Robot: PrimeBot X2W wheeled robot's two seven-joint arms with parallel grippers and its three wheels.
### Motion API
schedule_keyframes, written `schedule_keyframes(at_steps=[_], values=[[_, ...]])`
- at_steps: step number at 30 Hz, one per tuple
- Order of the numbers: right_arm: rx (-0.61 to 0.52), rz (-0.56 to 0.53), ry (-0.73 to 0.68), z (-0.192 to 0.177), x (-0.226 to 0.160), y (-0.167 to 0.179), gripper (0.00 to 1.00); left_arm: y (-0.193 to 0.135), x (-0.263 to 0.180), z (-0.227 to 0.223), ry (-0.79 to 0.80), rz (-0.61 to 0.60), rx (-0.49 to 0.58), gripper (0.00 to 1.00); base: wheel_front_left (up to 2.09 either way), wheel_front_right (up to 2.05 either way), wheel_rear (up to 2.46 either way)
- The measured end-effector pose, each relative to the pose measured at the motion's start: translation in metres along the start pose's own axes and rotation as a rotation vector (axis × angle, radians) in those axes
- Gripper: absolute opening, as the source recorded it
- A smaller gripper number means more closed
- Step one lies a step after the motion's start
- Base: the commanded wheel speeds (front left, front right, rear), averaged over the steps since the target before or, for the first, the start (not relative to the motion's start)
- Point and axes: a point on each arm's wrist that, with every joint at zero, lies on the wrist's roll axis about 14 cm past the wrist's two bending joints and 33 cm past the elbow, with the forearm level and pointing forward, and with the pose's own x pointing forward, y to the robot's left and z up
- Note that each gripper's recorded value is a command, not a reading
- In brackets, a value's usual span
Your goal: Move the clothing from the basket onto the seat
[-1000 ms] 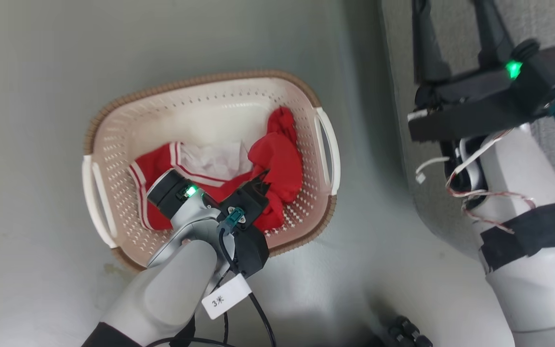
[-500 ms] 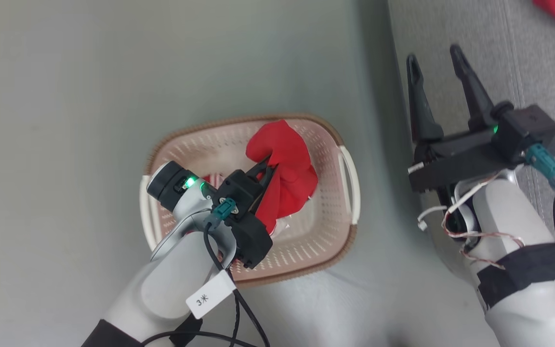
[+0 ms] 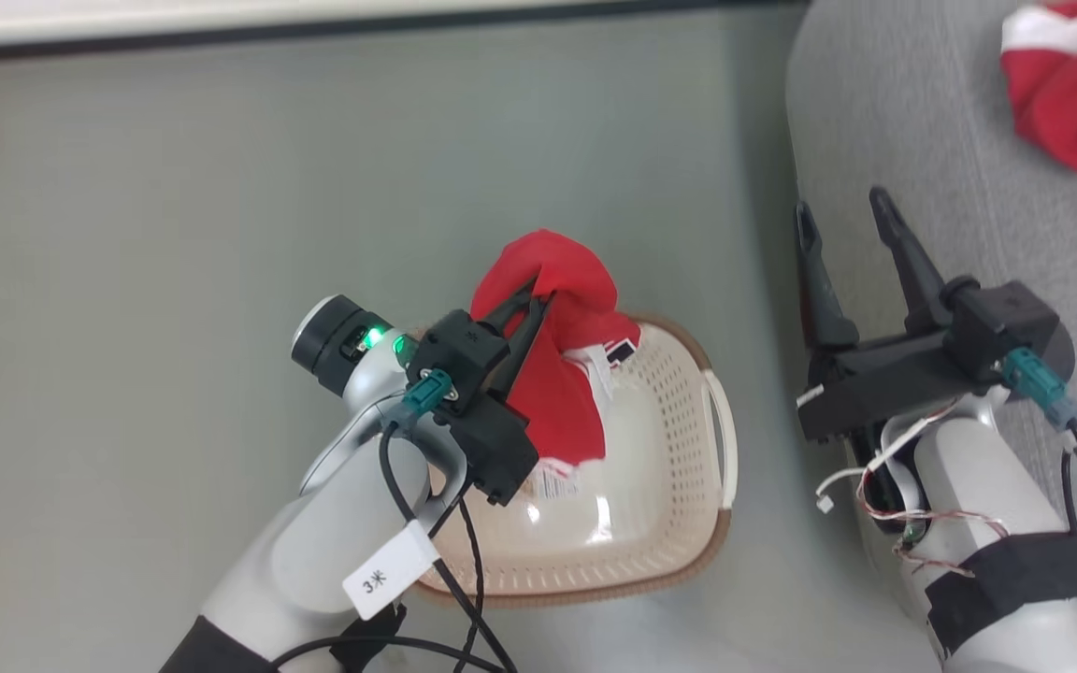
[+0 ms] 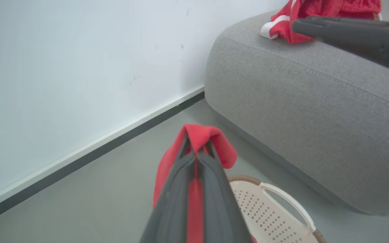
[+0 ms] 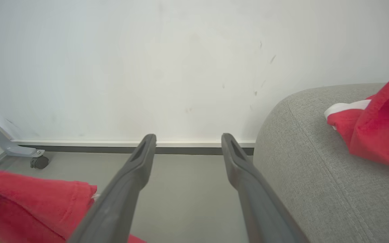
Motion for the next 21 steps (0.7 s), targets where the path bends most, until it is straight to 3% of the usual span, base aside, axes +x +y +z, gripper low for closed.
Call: schedule_keyframes(at_steps=[12,21], values=[[-0.005,0.05,-0.058,0.037,-0.024,0.027,1.0,0.027,-0.039,0.077,-0.153,0.105,0.066,0.0,0.0,0.0,0.0],[-0.02,0.11,-0.092,0.06,-0.052,0.053,1.0,0.023,-0.07,0.125,-0.247,0.131,0.122,0.0,0.0,0.0,0.0]])
